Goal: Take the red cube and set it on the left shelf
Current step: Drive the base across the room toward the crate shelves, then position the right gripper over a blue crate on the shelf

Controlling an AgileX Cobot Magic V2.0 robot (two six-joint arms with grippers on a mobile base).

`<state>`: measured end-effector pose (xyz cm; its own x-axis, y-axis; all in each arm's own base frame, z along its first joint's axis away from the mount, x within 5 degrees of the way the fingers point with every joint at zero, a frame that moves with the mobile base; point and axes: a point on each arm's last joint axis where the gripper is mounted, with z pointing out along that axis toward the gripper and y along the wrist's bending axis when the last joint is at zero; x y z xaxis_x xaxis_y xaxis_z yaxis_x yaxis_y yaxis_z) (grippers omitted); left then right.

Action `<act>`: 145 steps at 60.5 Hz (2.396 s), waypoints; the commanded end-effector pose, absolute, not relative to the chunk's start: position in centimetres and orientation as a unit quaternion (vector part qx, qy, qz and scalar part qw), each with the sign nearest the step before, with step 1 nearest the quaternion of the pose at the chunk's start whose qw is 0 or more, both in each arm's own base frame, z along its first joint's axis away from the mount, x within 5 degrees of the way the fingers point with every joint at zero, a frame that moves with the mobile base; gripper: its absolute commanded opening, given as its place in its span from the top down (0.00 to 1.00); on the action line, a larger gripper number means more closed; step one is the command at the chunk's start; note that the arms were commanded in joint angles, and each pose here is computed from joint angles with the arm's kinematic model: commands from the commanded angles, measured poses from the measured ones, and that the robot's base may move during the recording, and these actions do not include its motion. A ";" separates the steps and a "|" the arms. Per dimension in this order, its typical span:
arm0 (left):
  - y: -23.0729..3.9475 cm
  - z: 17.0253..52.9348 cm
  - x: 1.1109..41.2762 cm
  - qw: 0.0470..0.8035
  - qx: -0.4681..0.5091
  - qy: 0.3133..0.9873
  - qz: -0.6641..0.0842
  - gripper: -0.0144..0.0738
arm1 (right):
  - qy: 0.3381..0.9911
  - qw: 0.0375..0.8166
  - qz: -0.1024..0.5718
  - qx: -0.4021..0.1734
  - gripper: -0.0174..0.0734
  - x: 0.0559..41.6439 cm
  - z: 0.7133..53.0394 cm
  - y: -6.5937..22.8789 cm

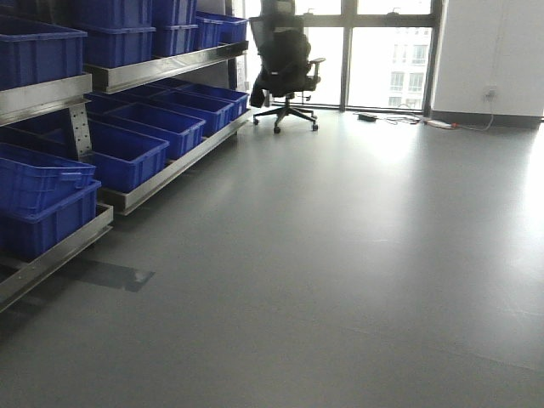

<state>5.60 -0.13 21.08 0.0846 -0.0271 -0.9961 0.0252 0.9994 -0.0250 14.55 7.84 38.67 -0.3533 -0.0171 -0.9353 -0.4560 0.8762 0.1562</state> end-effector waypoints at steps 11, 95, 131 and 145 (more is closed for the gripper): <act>-0.1 21.1 5.5 0.761 0.001 0.648 -0.020 0.72 | 0.763 0.595 0.208 -0.140 0.74 14.6 40.4 7.7; -0.1 21.1 5.5 0.761 0.001 0.648 -0.020 0.72 | 0.764 0.594 0.208 -0.140 0.74 14.7 40.4 7.8; -0.1 21.1 5.5 0.761 0.001 0.648 -0.020 0.72 | 0.764 0.595 0.207 -0.139 0.74 14.7 40.4 7.7; -0.1 21.1 5.5 0.761 0.001 0.648 -0.020 0.72 | 0.764 0.595 0.207 -0.139 0.74 14.7 40.4 7.7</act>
<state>5.60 -0.13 21.08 0.0846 -0.0271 -0.9961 0.0252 0.9994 -0.0250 14.58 7.86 38.65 -0.3546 -0.0178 -0.9348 -0.4558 0.8763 0.1562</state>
